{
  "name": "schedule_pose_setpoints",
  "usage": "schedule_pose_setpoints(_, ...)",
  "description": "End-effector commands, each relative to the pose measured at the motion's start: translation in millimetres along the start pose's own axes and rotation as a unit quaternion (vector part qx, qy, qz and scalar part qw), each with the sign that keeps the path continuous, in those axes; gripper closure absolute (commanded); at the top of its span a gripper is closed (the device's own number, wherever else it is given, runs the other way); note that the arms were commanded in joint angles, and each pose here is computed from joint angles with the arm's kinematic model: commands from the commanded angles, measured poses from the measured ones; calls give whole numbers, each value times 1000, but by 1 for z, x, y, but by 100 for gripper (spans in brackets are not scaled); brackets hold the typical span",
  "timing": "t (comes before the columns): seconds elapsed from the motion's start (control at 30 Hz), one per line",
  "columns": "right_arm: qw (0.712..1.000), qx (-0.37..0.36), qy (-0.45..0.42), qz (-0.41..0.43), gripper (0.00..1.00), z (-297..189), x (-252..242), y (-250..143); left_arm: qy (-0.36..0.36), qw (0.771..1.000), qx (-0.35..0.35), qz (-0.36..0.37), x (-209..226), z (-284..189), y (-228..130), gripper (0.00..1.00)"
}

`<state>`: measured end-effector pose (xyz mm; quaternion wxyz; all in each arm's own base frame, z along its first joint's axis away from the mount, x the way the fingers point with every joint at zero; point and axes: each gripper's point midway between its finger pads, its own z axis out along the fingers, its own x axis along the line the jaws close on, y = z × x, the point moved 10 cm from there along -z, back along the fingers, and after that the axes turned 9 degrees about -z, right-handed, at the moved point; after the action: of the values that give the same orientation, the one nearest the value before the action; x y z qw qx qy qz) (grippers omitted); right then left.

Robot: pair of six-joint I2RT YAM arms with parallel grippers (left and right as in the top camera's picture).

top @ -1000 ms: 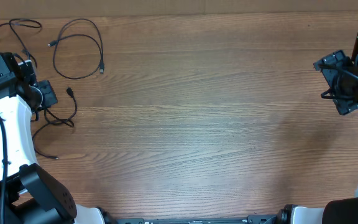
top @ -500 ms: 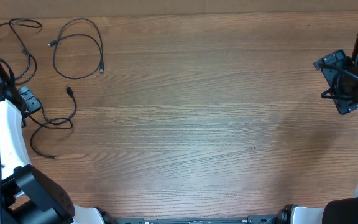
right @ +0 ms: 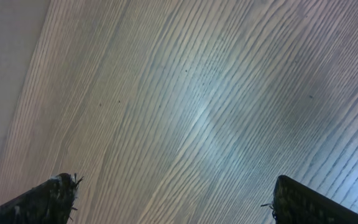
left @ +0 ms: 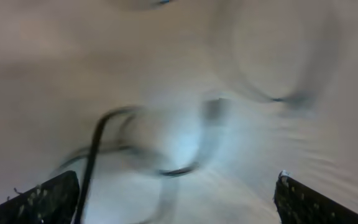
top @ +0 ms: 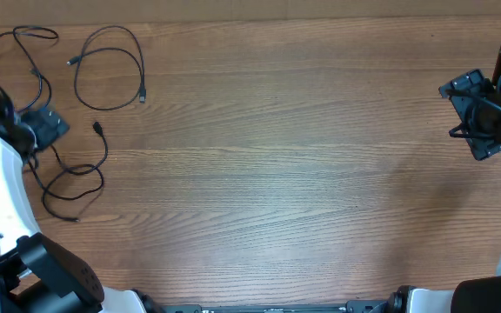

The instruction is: Untangle cables

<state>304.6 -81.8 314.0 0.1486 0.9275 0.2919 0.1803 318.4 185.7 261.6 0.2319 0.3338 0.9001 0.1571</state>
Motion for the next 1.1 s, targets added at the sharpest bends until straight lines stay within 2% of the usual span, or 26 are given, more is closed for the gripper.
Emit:
schedule_pose_setpoints(0.0, 1000, -7, 7, 1, 0, -3, 2, 4, -252, 961, -20, 107, -50, -63, 13, 0)
schedule_pose_setpoints(0.1, 1000, -7, 7, 1, 0, -3, 2, 3, -300, 945, -37, 128, -64, -89, 16, 1)
schedule_pose_setpoints(0.2, 1000, -7, 7, 1, 0, -3, 2, 3, -312, 939, -35, 142, -74, -97, 9, 0)
schedule_pose_setpoints(0.37, 1000, -7, 7, 1, 0, -3, 2, 3, -317, 934, 28, 163, -94, -93, -19, 2)
schedule_pose_setpoints(0.4, 1000, -7, 7, 1, 0, -3, 2, 3, -301, 938, 47, 163, -97, -91, -27, 7)
schedule_pose_setpoints(0.43, 1000, -7, 7, 1, 0, -3, 2, 3, -269, 947, 69, 163, -98, -87, -37, 20)
schedule_pose_setpoints(0.47, 1000, -7, 7, 1, 0, -3, 2, 3, -234, 955, 84, 159, -97, -84, -44, 38)
schedule_pose_setpoints(0.53, 1000, -6, 6, 1, 0, -2, 2, 3, -97, 982, 110, 118, -88, -75, -61, 64)
schedule_pose_setpoints(0.6, 1000, -5, 5, 1, 0, -1, 1, 3, 24, 991, 113, 67, -78, -70, -74, 91)
schedule_pose_setpoints(0.63, 1000, -4, 4, 1, 0, -1, 2, 3, 74, 990, 114, 49, -74, -67, -82, 96)
schedule_pose_setpoints(0.8, 1000, 3, -2, 0, 0, 6, 2, 3, 191, 973, 124, 48, -58, -39, -115, 96)
schedule_pose_setpoints(0.97, 1000, 13, -10, 0, 0, 15, 3, 3, 288, 950, 112, -46, -14, -20, -121, 96)
schedule_pose_setpoints(1.07, 1000, 17, -13, 0, 0, 19, 4, 3, 313, 939, 108, -99, 16, -13, -115, 96)
